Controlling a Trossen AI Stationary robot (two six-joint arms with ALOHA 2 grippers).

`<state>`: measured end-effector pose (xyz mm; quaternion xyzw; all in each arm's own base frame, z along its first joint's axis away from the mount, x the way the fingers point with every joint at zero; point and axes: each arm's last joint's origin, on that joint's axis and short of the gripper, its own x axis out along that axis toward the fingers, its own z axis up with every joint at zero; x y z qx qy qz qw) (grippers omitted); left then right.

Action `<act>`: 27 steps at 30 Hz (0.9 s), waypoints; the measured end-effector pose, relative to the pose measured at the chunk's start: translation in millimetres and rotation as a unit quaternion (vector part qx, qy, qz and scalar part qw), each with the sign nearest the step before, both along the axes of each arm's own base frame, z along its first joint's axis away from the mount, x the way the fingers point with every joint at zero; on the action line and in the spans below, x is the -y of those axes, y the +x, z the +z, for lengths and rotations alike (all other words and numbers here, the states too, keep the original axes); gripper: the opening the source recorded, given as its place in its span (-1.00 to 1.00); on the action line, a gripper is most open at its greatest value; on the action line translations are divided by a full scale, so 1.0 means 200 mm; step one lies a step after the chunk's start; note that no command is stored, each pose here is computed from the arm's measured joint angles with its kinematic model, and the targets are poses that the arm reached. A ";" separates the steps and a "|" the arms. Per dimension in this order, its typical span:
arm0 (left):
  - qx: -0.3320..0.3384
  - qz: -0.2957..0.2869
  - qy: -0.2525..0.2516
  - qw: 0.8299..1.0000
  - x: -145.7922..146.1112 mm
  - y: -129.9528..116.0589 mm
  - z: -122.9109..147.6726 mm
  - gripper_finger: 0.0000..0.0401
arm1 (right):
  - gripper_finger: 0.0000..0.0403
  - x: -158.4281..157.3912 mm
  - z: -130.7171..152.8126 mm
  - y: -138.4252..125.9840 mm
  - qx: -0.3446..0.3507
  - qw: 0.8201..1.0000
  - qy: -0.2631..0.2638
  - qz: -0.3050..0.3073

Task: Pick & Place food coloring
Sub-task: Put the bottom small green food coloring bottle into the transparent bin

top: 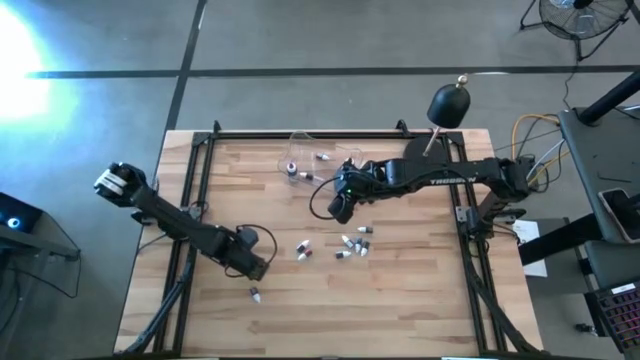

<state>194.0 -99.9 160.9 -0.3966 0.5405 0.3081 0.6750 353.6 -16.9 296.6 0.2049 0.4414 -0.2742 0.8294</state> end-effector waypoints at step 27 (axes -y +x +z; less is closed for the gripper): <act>0.105 -0.075 0.105 0.986 -0.28 0.20 0.14 -0.88 | 0.13 -0.24 0.32 -0.28 0.112 0.989 -0.058 -0.082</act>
